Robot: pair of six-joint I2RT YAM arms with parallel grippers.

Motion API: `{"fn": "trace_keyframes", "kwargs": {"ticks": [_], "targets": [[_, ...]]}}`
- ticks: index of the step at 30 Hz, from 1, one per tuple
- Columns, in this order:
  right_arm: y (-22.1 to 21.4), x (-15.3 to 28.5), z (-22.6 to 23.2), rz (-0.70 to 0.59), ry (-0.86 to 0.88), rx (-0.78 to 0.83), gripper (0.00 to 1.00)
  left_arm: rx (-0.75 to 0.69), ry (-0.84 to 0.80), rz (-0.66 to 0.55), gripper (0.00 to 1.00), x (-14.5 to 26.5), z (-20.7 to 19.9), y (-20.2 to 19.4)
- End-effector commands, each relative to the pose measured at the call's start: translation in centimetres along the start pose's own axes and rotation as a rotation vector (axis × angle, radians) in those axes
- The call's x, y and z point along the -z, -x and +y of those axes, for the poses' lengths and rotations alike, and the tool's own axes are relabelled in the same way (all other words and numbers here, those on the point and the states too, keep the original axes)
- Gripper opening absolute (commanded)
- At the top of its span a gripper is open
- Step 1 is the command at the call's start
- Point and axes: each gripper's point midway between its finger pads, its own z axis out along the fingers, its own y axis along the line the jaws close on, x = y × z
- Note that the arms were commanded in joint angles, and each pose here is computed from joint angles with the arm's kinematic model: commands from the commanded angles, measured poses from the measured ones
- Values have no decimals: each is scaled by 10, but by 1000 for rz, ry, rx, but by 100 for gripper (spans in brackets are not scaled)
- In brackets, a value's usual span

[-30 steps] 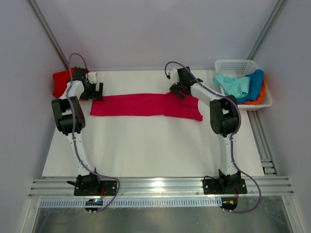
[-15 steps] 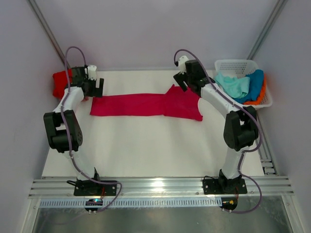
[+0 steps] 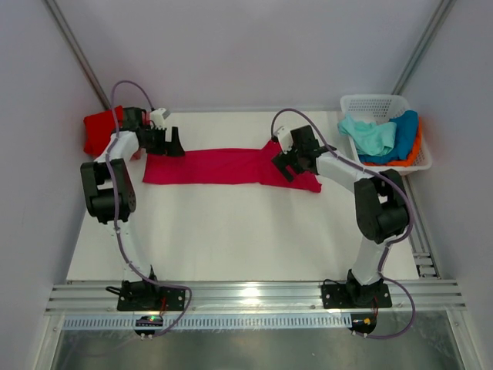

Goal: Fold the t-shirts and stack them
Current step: Fold the tshirt

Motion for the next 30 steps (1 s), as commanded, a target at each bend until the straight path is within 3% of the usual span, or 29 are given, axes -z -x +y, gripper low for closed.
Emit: {"fn": "trace_keyframes", "kwargs": {"ticks": [1, 6, 11, 17, 30], "targets": [[25, -4, -2, -78, 8, -14, 99, -8, -77, -50, 99, 1, -11, 21], [16, -18, -2, -24, 3, -22, 99, -1, -12, -12, 99, -12, 9, 10], [-4, -25, -8, 48, -50, 4, 99, 10, 154, 58, 99, -16, 41, -11], [-24, -26, -17, 128, -99, 52, 99, 27, 290, 134, 99, 7, 55, -22], [-44, -19, -18, 175, -101, 54, 99, -36, 398, 254, 99, 40, 61, -48]]}}
